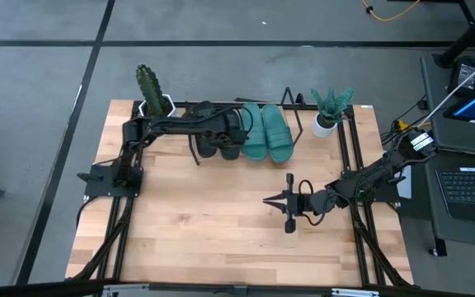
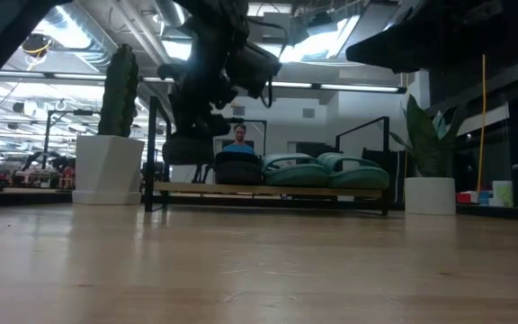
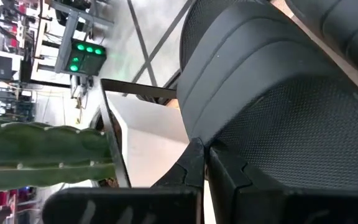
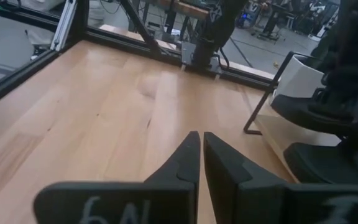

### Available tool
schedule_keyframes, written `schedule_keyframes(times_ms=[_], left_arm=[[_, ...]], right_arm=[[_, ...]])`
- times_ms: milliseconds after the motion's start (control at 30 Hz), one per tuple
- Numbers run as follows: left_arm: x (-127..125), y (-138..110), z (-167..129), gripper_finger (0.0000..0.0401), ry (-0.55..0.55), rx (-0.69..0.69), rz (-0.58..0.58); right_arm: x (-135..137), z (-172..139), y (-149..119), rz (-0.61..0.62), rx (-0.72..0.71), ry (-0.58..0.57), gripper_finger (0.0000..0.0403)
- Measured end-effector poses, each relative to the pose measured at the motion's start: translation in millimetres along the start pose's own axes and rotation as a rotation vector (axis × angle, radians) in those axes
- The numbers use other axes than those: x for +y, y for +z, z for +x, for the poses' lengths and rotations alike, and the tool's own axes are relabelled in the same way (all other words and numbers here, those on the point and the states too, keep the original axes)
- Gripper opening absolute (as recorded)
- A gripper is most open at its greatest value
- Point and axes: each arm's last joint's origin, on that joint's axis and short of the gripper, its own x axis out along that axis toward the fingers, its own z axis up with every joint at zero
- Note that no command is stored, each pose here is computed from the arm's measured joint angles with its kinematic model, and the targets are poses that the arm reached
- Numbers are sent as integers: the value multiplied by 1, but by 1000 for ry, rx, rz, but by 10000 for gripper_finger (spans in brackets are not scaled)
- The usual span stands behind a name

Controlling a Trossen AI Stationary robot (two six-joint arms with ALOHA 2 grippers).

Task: Pick and place slides into the shelf
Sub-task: Put the black slide on the shelf

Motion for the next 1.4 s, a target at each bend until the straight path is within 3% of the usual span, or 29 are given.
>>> schedule_keyframes(times_ms=[933, 1400], left_arm=[[-17, -5, 11, 1, -8, 26, 15], [-20, -3, 11, 96, -31, 7, -20]], right_arm=[[0, 0, 0, -4, 1, 0, 24], [0, 0, 0, -4, 1, 0, 24]])
